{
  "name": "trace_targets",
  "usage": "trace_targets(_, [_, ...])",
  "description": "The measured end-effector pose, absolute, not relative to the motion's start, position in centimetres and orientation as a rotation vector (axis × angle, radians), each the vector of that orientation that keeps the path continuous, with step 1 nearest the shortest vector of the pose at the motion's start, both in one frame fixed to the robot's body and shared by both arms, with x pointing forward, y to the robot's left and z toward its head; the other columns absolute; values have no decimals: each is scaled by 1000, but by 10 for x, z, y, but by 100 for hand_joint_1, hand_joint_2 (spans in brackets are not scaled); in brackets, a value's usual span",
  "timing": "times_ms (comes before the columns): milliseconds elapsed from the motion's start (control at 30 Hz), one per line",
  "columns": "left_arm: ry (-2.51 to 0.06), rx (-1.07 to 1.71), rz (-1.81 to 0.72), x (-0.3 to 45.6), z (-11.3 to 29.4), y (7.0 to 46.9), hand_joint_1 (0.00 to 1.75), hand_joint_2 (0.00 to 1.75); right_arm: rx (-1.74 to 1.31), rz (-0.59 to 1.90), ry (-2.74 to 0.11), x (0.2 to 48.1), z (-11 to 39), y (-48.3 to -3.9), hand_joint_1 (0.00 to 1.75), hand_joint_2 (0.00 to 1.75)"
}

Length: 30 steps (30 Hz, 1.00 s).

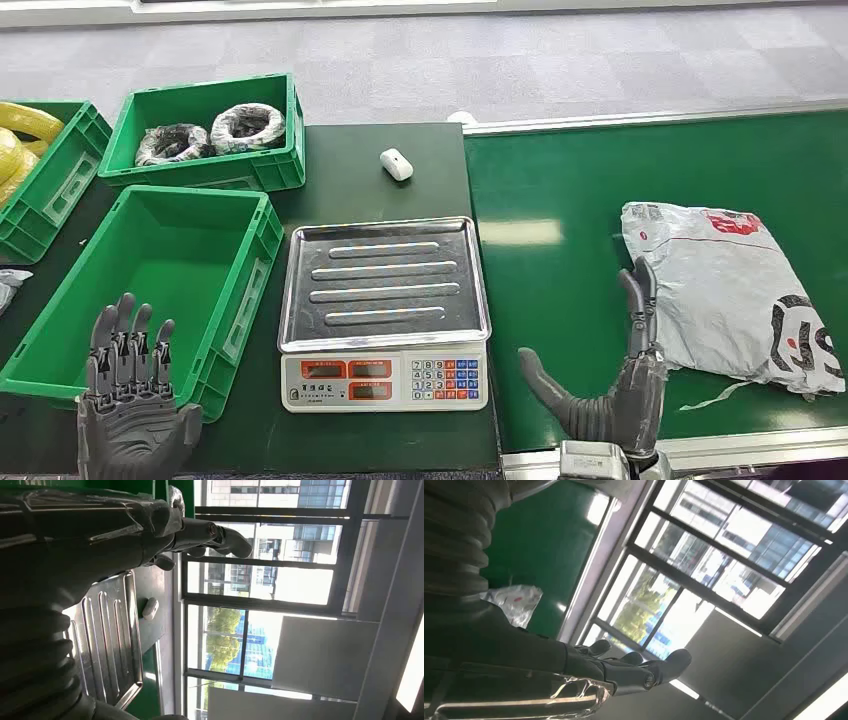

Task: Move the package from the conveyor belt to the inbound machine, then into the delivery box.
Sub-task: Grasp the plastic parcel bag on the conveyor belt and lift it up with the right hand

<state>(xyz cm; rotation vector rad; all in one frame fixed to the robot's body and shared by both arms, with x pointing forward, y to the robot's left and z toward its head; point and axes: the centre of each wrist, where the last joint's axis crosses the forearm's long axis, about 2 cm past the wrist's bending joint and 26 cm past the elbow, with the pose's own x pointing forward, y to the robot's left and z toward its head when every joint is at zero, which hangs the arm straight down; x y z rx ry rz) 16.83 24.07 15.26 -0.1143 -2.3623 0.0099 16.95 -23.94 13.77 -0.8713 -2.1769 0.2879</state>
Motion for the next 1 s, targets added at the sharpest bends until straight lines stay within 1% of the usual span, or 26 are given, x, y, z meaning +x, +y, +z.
trace_targets(267, [-2358,-109,9,167,152,241,0,175,-946,273,-2129,171,135,-250,0,175])
trace_targets(367, [-2356,-110,11,167,151,241,0,175,-1032,306,-2087,173,136,-254,0,175])
trace_targets(467, [-2352,-130,11,166,151,239,0,175,-1231,340,-1952,178,135,-273,0,175])
trace_targets(600, [-2356,-171,7,167,153,234,0,175,-1455,301,-1659,184,124,-315,0,175])
trace_targets(767, [-2366,-201,10,173,158,230,0,175,-1568,270,-1456,194,115,-345,0,175])
trace_targets(1000, [-2372,-206,26,179,160,227,0,175,-1623,273,-1361,209,113,-356,0,175])
